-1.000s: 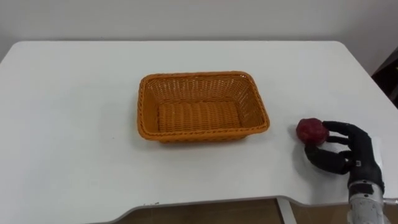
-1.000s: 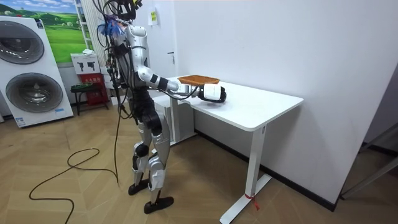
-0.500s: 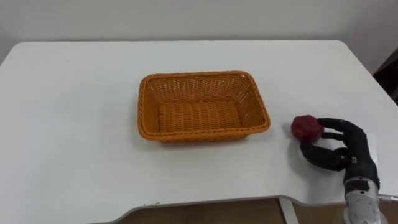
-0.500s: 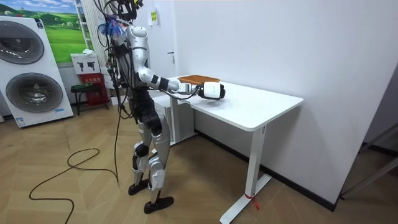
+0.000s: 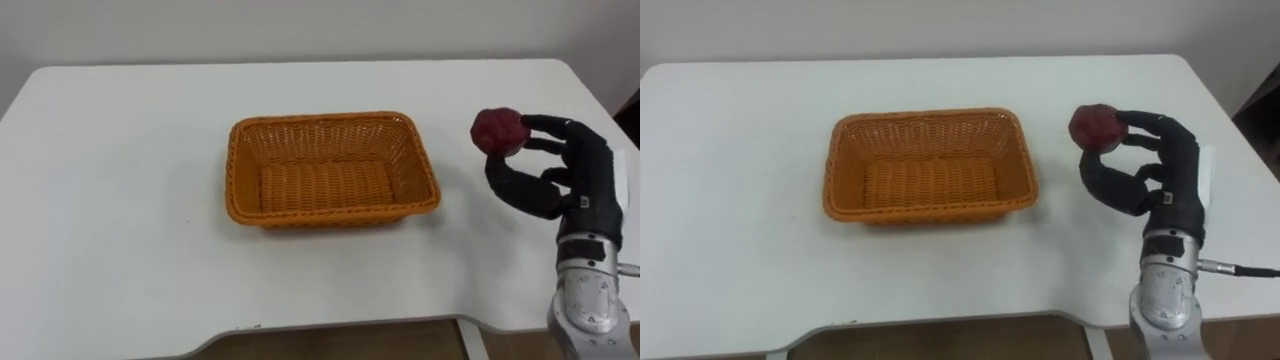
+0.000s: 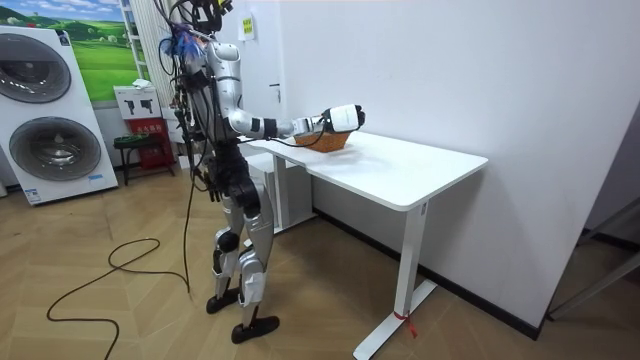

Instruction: Pick and place apple

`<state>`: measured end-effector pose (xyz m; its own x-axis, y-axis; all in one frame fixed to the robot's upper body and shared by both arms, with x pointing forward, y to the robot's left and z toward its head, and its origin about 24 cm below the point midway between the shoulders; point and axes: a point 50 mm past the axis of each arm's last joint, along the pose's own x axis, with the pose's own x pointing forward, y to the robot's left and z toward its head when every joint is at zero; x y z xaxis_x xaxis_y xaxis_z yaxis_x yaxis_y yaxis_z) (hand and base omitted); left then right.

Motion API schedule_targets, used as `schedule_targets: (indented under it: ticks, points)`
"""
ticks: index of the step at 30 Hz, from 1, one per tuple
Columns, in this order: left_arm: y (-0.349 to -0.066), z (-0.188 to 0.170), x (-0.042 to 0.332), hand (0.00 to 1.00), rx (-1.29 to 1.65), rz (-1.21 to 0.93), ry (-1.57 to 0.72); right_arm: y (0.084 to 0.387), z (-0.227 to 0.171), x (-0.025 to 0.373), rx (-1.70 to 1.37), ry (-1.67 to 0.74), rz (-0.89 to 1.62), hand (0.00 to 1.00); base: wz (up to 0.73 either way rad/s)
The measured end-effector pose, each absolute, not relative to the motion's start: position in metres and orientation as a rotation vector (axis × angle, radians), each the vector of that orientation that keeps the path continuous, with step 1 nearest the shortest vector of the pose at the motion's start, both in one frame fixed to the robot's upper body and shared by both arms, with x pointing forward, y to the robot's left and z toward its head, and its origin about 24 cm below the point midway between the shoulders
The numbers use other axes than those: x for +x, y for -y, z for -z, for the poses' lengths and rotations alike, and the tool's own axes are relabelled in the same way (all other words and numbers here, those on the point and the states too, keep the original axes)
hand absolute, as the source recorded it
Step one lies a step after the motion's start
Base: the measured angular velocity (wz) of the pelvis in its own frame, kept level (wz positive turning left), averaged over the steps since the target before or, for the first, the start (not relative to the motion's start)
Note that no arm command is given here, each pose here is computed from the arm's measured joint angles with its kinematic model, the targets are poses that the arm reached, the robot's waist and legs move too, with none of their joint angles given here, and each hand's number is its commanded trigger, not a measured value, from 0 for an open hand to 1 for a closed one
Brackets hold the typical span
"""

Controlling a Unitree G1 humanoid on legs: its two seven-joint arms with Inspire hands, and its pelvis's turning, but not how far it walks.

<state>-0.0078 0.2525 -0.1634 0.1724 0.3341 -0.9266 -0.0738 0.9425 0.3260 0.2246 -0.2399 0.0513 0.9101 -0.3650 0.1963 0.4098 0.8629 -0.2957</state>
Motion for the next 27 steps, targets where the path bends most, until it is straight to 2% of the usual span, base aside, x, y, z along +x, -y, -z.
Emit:
schedule_targets:
  ticks: [5, 22, 23, 24, 27]
  points:
    - [-0.251, 0.164, 0.000, 0.00, 0.229, -0.267, -1.349, 0.232, -0.065, 0.226, -0.325, 0.209, 0.382, 1.00, 0.00]
    - [-0.242, 0.165, 0.006, 0.00, 0.287, -0.165, -1.340, 0.179, -0.050, 0.229, -0.345, 0.166, 0.055, 1.00, 0.00]
    - [-0.242, 0.165, 0.006, 0.00, 0.285, -0.163, -1.342, 0.175, -0.049, 0.229, -0.345, 0.163, 0.033, 0.93, 0.05]
    - [-0.242, 0.165, 0.006, 0.00, 0.283, -0.158, -1.344, 0.172, -0.048, 0.229, -0.345, 0.161, 0.009, 0.00, 0.04]
    - [-0.242, 0.166, 0.010, 0.00, 0.280, -0.151, -1.336, 0.166, -0.047, 0.229, -0.377, 0.157, -0.036, 0.00, 0.07]
